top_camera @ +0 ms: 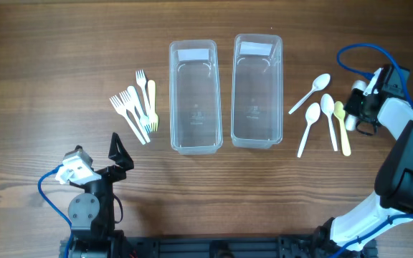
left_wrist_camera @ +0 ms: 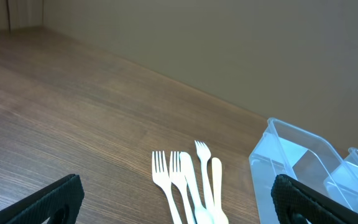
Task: Pack container
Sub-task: 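Carry the white spoon left and drop it into the right container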
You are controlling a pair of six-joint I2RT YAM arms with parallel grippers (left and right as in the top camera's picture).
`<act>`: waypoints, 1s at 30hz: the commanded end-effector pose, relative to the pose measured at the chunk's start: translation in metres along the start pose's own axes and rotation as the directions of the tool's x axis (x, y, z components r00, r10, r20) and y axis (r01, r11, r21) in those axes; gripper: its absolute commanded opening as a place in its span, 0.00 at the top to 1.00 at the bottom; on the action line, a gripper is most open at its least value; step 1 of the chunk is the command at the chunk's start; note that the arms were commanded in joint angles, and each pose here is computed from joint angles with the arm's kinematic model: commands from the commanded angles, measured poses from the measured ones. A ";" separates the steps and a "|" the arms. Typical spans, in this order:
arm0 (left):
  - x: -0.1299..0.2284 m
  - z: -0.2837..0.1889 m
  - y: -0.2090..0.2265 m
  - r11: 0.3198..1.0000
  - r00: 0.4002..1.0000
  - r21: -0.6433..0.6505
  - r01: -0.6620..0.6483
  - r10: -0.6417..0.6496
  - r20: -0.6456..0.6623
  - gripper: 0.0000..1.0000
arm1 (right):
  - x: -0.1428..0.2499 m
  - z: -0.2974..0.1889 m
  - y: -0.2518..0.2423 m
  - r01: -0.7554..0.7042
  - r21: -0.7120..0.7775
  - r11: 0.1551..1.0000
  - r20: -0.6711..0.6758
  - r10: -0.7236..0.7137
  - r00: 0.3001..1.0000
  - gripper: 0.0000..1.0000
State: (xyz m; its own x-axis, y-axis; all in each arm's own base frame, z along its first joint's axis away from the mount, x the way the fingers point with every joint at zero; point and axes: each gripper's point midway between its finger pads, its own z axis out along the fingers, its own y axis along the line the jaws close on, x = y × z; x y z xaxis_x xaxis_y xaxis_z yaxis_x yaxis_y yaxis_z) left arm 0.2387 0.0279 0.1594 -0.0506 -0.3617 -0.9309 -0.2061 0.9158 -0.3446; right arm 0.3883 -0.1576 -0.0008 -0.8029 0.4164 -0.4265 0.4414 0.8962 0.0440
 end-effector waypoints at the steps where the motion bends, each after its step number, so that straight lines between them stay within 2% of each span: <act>1: 0.002 0.001 0.002 1.000 1.000 -0.005 -0.013 0.013 -0.002 0.00 | 0.006 0.009 0.000 -0.005 -0.009 1.000 -0.030 0.005 1.000 0.85; 7: 0.002 0.001 0.002 1.000 1.000 -0.005 -0.013 0.013 -0.002 0.00 | 0.006 0.008 0.000 -0.034 -0.008 0.999 -0.031 0.034 0.999 0.86; 11: 0.002 0.001 0.002 1.000 1.000 -0.005 -0.013 0.013 -0.002 0.00 | -0.002 0.002 0.001 -0.039 -0.010 0.999 -0.005 0.039 0.999 0.91; 17: 0.002 0.001 0.002 1.000 1.000 -0.005 -0.012 0.012 -0.002 0.00 | -0.033 -0.031 0.003 -0.042 -0.024 0.999 0.109 0.044 0.993 0.93; 22: 0.002 0.001 0.002 1.000 1.000 -0.005 -0.013 0.013 -0.002 0.00 | -0.054 -0.073 0.009 -0.131 -0.072 0.989 0.197 0.143 0.970 0.96; 25: 0.002 0.001 0.002 1.000 1.000 -0.005 -0.013 0.013 -0.002 0.00 | -0.065 -0.106 0.036 -0.083 -0.231 0.969 0.237 0.139 0.962 0.96; 26: 0.002 0.001 0.002 1.000 1.000 -0.005 -0.013 0.013 -0.002 0.00 | -0.069 -0.126 0.054 -0.043 -0.327 0.944 0.258 0.132 0.957 0.96; 28: 0.002 0.001 0.002 1.000 1.000 -0.005 -0.013 0.013 -0.002 0.00 | -0.070 -0.159 0.084 0.036 -0.470 0.882 0.282 0.112 0.953 0.96; 30: 0.002 0.001 0.002 1.000 1.000 -0.005 -0.013 0.013 -0.002 0.00 | -0.063 -0.200 0.124 0.147 -0.617 0.773 0.309 0.067 0.949 0.96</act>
State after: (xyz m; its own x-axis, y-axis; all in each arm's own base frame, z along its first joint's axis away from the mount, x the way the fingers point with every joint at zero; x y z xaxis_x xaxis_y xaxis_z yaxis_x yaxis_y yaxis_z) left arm 0.2387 0.0279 0.1594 -0.0506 -0.3617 -0.9309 -0.2061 0.9158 -0.3446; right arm 0.4125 -0.1134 0.1484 -0.6116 0.4564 -0.6462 0.2980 0.8896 0.3462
